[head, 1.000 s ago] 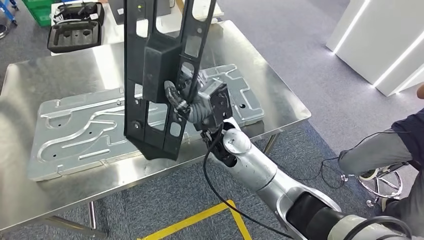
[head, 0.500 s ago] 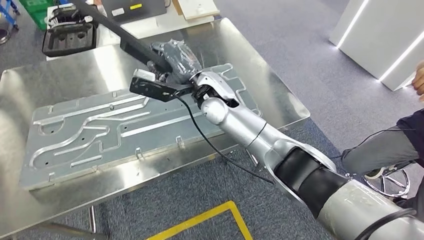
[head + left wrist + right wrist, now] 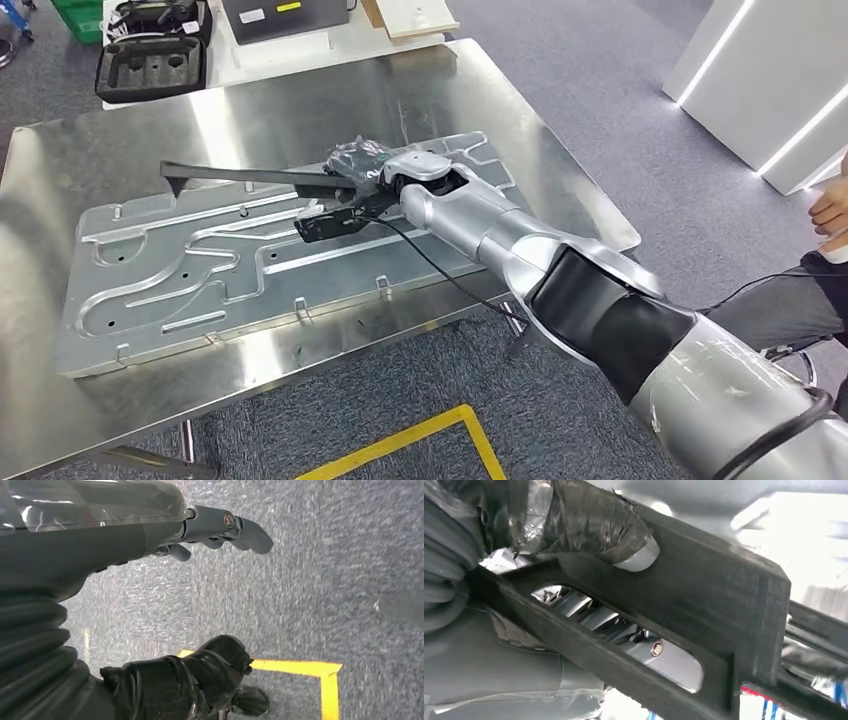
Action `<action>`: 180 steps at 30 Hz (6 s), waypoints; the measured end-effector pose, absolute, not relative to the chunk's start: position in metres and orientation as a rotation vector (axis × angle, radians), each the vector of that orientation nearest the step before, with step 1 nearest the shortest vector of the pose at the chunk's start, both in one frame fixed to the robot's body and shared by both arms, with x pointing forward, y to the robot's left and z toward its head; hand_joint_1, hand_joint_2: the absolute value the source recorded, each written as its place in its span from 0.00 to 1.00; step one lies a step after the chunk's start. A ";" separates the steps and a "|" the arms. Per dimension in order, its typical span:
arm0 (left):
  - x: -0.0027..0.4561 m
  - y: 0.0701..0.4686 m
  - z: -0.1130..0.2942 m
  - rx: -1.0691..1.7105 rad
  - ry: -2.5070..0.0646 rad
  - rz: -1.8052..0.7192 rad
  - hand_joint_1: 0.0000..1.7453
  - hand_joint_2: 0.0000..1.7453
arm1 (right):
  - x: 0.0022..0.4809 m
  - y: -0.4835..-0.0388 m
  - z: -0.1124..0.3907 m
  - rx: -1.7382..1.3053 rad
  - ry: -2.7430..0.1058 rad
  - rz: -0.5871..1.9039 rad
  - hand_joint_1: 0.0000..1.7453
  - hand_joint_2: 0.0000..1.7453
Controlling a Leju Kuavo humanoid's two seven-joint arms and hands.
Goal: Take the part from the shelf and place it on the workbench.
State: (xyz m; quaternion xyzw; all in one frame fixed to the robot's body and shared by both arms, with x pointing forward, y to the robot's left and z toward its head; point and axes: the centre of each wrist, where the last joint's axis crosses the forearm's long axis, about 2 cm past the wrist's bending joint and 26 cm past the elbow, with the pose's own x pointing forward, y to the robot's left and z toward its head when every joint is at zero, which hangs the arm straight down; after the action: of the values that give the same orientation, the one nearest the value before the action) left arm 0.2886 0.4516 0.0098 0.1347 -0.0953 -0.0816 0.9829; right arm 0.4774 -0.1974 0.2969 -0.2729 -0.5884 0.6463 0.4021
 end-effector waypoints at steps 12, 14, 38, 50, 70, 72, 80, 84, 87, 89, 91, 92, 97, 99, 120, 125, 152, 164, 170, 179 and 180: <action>0.287 0.442 0.005 0.325 -0.206 -0.122 0.00 0.00 | 0.483 -0.220 0.262 -0.743 -1.320 1.722 0.00 0.00; 0.285 0.441 0.003 0.322 -0.199 -0.122 0.00 0.00 | 0.483 -0.219 0.261 -0.745 -1.313 1.726 0.00 0.00; 0.288 0.435 0.003 0.304 -0.191 -0.125 0.00 0.00 | 0.479 -0.206 0.263 -0.956 -1.702 1.576 0.00 0.00; 0.287 0.435 0.002 0.294 -0.153 -0.153 0.00 0.00 | 0.471 -0.183 0.278 -0.952 -1.881 1.560 0.00 0.00; 0.278 0.439 -0.003 0.283 -0.178 -0.114 0.00 0.00 | 0.435 -0.201 0.266 -0.795 -2.164 0.972 0.00 0.00; 0.274 0.443 -0.004 0.284 -0.179 -0.101 0.00 0.00 | 0.424 -0.212 0.258 -0.728 -2.192 0.815 0.00 0.00; 0.258 0.457 -0.010 0.302 -0.167 -0.074 0.00 0.00 | 0.384 -0.254 0.224 -0.543 -2.194 0.393 0.00 0.00; 0.253 0.459 -0.012 0.300 -0.184 -0.061 0.00 0.00 | 0.362 -0.275 0.186 -0.413 -2.110 0.238 0.00 0.00; 0.250 0.465 -0.011 0.307 -0.199 -0.048 0.00 0.00 | 0.350 -0.297 0.155 -0.380 -2.025 0.150 0.00 0.00; 0.245 0.469 -0.013 0.310 -0.200 -0.039 0.00 0.00 | 0.342 -0.312 0.129 -0.381 -1.955 0.098 0.00 0.00; 0.240 0.470 -0.015 0.310 -0.197 -0.034 0.00 0.00 | 0.332 -0.327 0.101 -0.393 -1.878 0.056 0.00 0.00; 0.239 0.470 -0.016 0.309 -0.197 -0.032 0.00 0.00 | 0.326 -0.334 0.087 -0.403 -1.836 0.035 0.00 0.00; 0.231 0.471 -0.020 0.308 -0.222 -0.019 0.00 0.00 | 0.284 -0.363 0.018 -0.439 -1.530 -0.039 0.00 0.00; 0.227 0.471 -0.022 0.310 -0.239 0.000 0.00 0.00 | 0.258 -0.369 -0.008 -0.430 -1.364 -0.041 0.00 0.00; 0.245 0.466 -0.013 0.256 -0.287 -0.022 0.00 0.00 | 0.146 -0.344 -0.085 -0.237 -0.522 0.041 0.00 0.00; 0.246 0.463 -0.014 0.213 -0.257 -0.021 0.00 0.00 | 0.139 -0.337 -0.088 -0.203 -0.466 0.065 0.00 0.00; 0.251 0.448 -0.017 0.286 -0.217 0.094 0.00 0.00 | 0.149 -0.298 -0.088 -0.106 -0.398 0.439 0.00 0.00; 0.257 0.416 -0.023 0.295 -0.201 0.074 0.00 0.00 | 0.159 -0.285 -0.085 -0.104 -0.410 0.602 0.00 0.00; 0.256 0.416 -0.024 0.266 -0.208 0.041 0.00 0.00 | 0.160 -0.275 -0.084 -0.104 -0.408 0.633 0.00 0.00; 0.256 0.420 -0.023 0.254 -0.215 0.009 0.00 0.00 | 0.152 -0.276 -0.087 -0.095 -0.361 0.643 0.00 0.00; 0.258 0.421 -0.022 0.255 -0.217 0.008 0.00 0.00 | 0.152 -0.276 -0.087 -0.094 -0.360 0.643 0.00 0.00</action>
State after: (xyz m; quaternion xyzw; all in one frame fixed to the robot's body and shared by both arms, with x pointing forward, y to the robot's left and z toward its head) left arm 0.2575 0.4210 -0.0218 0.1269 -0.1080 0.0042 0.9860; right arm 0.1521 -0.2756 -0.0870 -0.0461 -0.1759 0.3142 0.9318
